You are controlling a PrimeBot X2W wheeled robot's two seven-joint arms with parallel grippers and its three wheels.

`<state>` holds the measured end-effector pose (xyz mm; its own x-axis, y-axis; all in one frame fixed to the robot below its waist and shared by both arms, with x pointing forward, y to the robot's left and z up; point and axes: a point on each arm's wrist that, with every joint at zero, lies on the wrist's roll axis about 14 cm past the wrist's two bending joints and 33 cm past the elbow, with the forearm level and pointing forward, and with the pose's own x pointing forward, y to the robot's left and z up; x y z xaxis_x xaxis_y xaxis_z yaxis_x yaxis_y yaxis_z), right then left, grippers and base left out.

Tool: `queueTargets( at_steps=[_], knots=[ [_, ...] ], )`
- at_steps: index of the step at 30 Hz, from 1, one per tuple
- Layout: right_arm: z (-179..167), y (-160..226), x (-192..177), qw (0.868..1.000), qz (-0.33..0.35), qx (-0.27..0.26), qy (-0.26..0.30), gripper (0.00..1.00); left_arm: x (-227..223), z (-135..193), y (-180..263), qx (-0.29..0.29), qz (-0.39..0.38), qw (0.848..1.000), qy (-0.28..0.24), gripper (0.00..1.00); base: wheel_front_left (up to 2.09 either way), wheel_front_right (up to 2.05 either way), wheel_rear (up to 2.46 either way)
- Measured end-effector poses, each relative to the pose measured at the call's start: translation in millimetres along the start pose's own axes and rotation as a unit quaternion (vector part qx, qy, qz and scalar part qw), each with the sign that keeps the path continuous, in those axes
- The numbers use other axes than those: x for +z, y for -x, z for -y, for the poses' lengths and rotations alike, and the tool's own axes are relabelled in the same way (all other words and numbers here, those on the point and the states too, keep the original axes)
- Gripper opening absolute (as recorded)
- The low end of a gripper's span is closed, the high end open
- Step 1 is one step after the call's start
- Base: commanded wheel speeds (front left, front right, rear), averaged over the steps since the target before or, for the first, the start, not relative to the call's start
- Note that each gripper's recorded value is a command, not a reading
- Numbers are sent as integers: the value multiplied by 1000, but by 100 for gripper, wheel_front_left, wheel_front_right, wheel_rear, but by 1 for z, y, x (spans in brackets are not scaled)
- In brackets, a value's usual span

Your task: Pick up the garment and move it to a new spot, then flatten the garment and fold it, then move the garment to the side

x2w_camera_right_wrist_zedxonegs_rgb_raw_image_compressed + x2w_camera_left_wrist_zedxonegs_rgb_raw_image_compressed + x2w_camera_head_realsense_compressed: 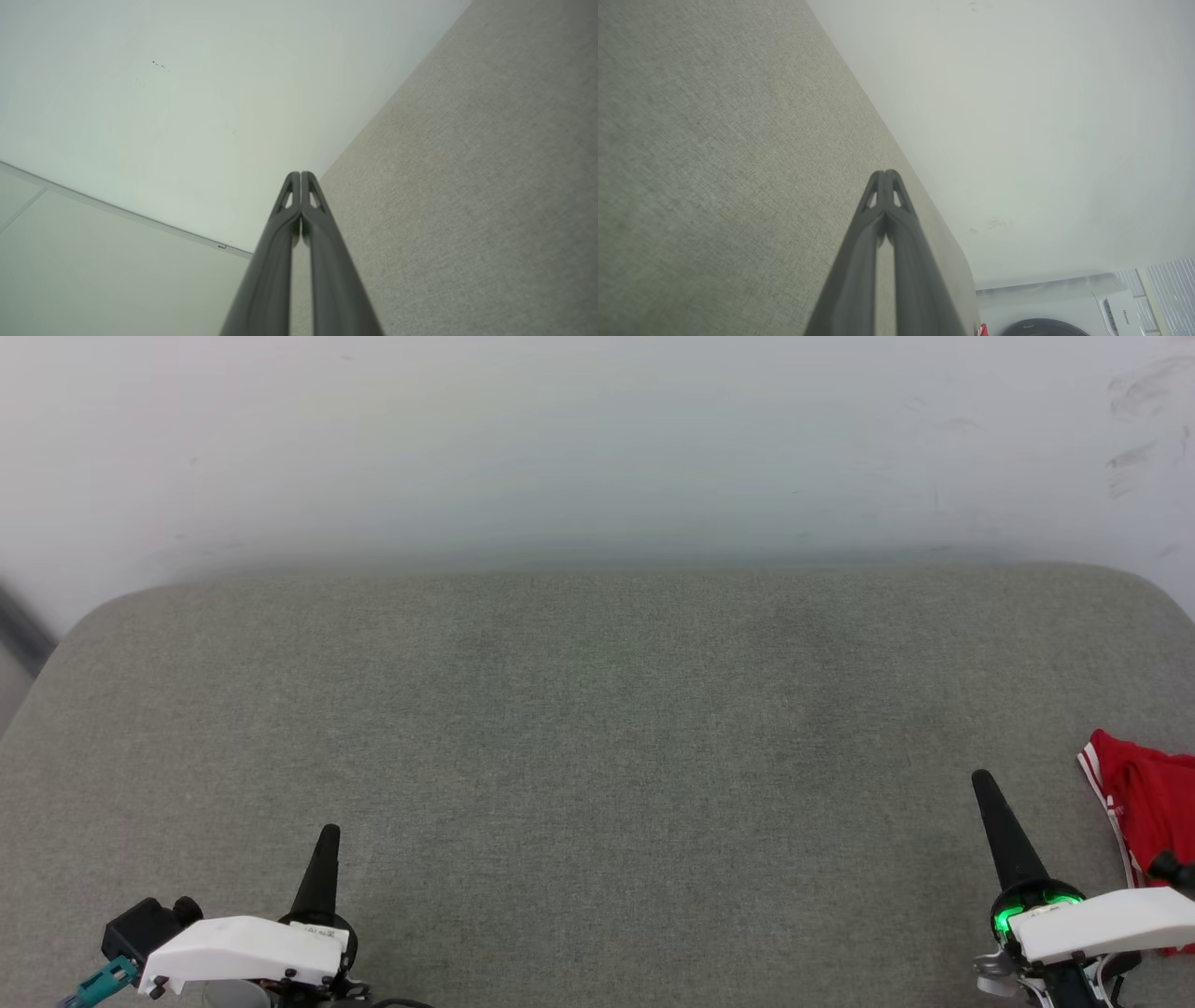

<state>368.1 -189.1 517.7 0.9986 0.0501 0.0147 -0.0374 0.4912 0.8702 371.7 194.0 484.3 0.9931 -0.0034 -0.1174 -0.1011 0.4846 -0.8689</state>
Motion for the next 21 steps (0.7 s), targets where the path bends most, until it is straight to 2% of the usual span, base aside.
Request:
queueTargets(
  at_steps=[8,21],
  knots=[
    [5,-3,1,998,3,-6,-56,0,3,4,-4,-8,2,998,55,0,0,0,0],
    [8,-8,2,993,8,-9,-115,0,6,8,-7,-19,3,993,116,0,0,0,0]
  ],
)
